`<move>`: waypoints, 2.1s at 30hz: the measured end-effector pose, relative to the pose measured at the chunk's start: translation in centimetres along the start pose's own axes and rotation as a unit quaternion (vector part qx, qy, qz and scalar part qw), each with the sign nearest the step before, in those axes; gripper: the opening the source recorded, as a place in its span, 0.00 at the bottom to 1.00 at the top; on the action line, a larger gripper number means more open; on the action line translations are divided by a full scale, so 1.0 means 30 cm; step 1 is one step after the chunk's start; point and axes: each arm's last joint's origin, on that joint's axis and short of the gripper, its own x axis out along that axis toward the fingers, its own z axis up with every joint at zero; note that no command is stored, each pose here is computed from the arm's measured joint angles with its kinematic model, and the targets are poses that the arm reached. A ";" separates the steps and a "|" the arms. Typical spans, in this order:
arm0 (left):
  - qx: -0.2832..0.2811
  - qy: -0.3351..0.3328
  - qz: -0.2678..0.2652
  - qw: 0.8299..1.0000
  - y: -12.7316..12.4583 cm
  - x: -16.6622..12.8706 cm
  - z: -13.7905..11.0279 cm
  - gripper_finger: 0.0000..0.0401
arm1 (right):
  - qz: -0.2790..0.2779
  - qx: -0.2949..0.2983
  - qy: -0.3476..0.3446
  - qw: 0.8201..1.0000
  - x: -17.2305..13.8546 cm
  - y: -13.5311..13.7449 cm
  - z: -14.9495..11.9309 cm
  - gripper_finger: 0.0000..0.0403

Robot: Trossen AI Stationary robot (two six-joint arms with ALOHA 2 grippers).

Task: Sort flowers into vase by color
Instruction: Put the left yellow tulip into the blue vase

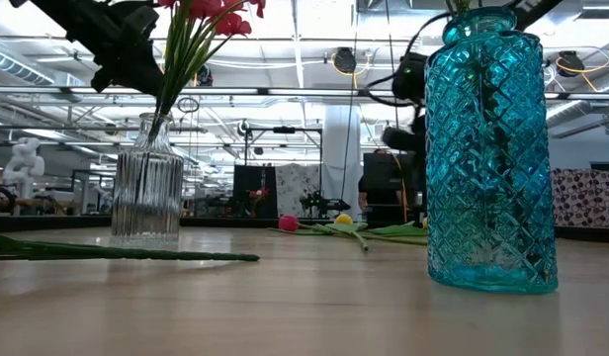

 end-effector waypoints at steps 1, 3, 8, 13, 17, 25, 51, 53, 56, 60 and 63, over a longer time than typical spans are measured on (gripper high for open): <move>0.000 0.000 0.000 1.000 0.000 0.000 0.000 0.19 | 0.022 -0.011 0.010 1.000 0.015 0.015 -0.002 0.31; 0.000 0.000 0.000 1.000 0.000 0.000 0.000 0.19 | 0.058 -0.018 0.026 0.998 0.045 0.040 -0.006 0.34; 0.000 0.000 0.000 1.000 0.000 0.000 0.000 0.19 | 0.052 -0.052 0.051 0.996 0.096 0.098 -0.006 0.38; 0.000 0.000 0.000 1.000 0.000 0.000 0.000 0.19 | 0.028 -0.120 0.075 0.990 0.125 0.208 0.017 0.38; 0.001 0.001 0.000 1.000 0.000 0.001 0.000 0.19 | 0.005 -0.142 0.096 0.985 0.152 0.284 0.045 0.39; 0.001 0.004 0.002 1.000 0.001 0.001 -0.002 0.19 | -0.001 -0.142 0.139 0.980 0.199 0.343 0.060 0.39; 0.004 0.008 0.003 1.000 0.002 0.002 -0.005 0.19 | -0.008 -0.132 0.159 0.978 0.289 0.386 -0.054 0.36; 0.005 0.017 0.007 1.000 0.004 0.002 -0.011 0.19 | -0.012 -0.137 0.157 0.978 0.293 0.387 -0.061 0.31; 0.008 0.030 0.012 0.999 0.007 0.002 -0.019 0.19 | -0.013 -0.141 0.152 0.978 0.293 0.390 -0.065 0.20; 0.008 0.032 0.013 0.999 0.008 0.001 -0.021 0.19 | -0.003 -0.143 0.147 0.979 0.275 0.394 -0.058 0.04; 0.008 0.032 0.013 0.999 0.008 0.001 -0.021 0.19 | 0.002 -0.141 0.144 0.979 0.239 0.391 -0.045 0.03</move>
